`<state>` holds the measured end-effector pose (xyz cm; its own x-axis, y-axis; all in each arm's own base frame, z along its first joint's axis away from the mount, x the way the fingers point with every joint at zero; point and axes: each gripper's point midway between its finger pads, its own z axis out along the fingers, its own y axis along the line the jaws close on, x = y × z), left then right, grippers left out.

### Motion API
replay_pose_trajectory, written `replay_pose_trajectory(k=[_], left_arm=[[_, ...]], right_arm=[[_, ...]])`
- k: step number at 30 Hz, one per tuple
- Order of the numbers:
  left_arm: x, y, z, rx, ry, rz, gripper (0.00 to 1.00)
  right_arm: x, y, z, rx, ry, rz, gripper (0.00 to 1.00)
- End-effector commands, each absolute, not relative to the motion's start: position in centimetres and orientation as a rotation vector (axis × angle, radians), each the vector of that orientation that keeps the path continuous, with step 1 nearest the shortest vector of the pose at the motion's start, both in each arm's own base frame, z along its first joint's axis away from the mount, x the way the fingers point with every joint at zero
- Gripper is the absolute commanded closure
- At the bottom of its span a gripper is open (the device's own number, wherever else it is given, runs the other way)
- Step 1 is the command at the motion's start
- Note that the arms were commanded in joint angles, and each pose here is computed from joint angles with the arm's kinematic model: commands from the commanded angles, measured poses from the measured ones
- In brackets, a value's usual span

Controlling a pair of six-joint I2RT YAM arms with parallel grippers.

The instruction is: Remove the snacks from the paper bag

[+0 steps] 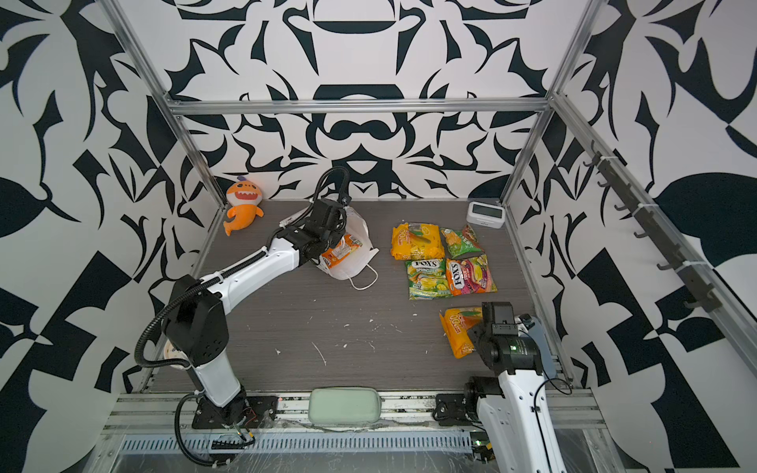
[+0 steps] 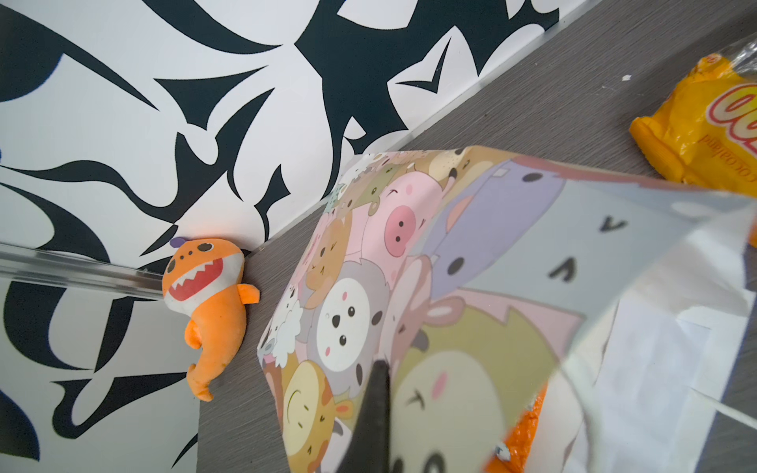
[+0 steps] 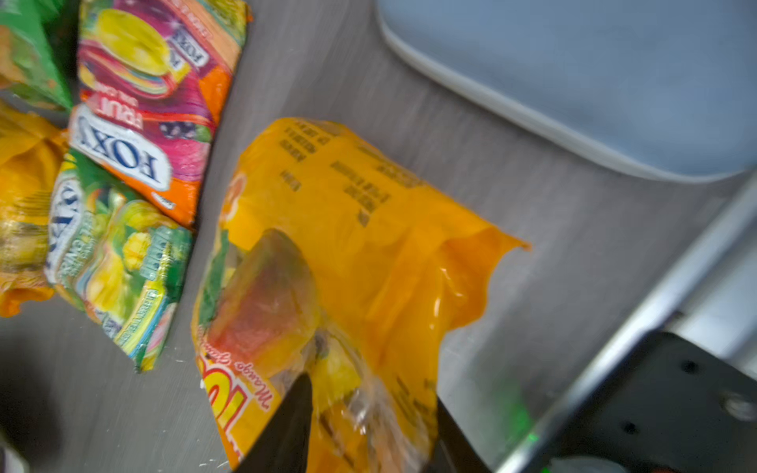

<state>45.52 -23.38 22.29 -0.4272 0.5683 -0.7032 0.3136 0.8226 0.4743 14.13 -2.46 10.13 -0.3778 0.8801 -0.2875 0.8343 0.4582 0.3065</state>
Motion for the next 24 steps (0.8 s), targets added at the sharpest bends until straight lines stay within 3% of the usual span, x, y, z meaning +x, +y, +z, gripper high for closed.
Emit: replay_pose_trajectory(k=[1,4,9,24], left_arm=[[45.5,-23.5,24.9,0.587,1.992,0.279,1.0],[45.7,-23.9,24.6,0.587,1.997,0.261,1.0],[45.8,-24.2,24.6,0.584,1.996,0.244,1.0],[46.1,-24.2,24.5,0.597,1.999,0.268,1.0]], right_arm=[[12.6,-2.7,12.1,1.464,2.312,0.113,0.41],[12.8,-2.2,12.5,1.438,2.333,0.152,0.41],[14.4,0.0,8.2,1.455,2.48,0.26,0.41],[17.6,-1.9,6.1,1.357,2.411,0.163,0.42]])
